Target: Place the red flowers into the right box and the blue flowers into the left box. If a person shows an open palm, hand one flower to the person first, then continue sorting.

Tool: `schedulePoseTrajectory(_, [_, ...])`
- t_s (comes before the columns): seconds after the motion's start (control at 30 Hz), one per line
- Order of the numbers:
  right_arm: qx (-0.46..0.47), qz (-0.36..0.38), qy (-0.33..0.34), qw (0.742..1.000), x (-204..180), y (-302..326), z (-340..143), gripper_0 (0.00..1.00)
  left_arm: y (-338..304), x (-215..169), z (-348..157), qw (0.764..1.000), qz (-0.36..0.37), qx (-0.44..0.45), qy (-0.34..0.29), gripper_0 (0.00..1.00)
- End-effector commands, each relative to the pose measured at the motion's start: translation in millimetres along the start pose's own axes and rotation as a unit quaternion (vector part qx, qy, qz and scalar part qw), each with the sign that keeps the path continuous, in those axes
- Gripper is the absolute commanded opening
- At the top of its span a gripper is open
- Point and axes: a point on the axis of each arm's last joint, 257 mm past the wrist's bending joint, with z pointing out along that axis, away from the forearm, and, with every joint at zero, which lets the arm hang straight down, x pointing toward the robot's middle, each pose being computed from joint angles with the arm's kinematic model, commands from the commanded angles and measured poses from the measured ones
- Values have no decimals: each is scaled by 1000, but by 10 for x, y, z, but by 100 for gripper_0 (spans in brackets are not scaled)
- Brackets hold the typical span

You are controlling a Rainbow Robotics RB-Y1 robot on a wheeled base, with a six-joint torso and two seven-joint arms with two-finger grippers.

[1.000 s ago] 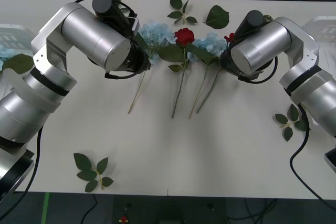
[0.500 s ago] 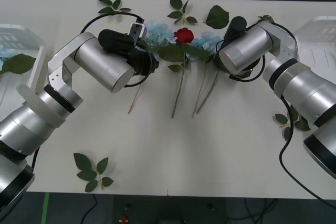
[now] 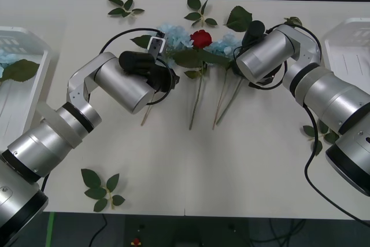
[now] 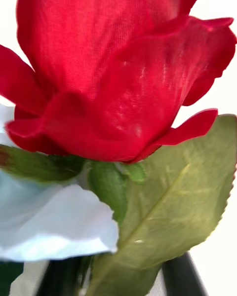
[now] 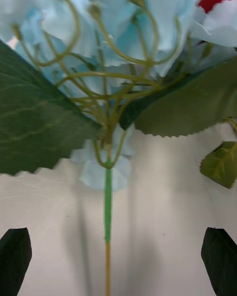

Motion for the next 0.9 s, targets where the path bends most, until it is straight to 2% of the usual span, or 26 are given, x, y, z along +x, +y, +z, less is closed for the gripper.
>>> schedulePoseTrajectory(0.03, [-30, -6, -16, 999, -175, 373, -175, 0, -332, 135, 74, 999, 23, 28, -5, 100])
schedulePoseTrajectory(0.4, [-32, -6, -14, 999, -177, 373, -174, 0, -306, 237, 145, 999, 23, 27, -3, 100])
schedulePoseTrajectory(0.43, [-32, -8, -14, 999, -189, 357, -173, 0, -306, 237, 145, 999, 22, 27, -3, 69])
schedulePoseTrajectory(0.47, [-31, -11, -16, 999, -206, 347, -178, 0, -306, 237, 145, 999, 22, 27, -3, 34])
schedulePoseTrajectory(0.5, [-31, -11, -17, 999, -218, 338, -180, 0, -308, 238, 145, 999, 21, 28, -2, 12])
schedulePoseTrajectory(0.53, [-32, -14, -18, 999, -257, 321, -195, 0, -308, 238, 145, 999, 21, 28, -2, 0])
schedulePoseTrajectory(0.9, [-49, -61, 0, 997, -618, 45, -507, 0, -338, 183, 142, 999, 21, 33, -13, 0])
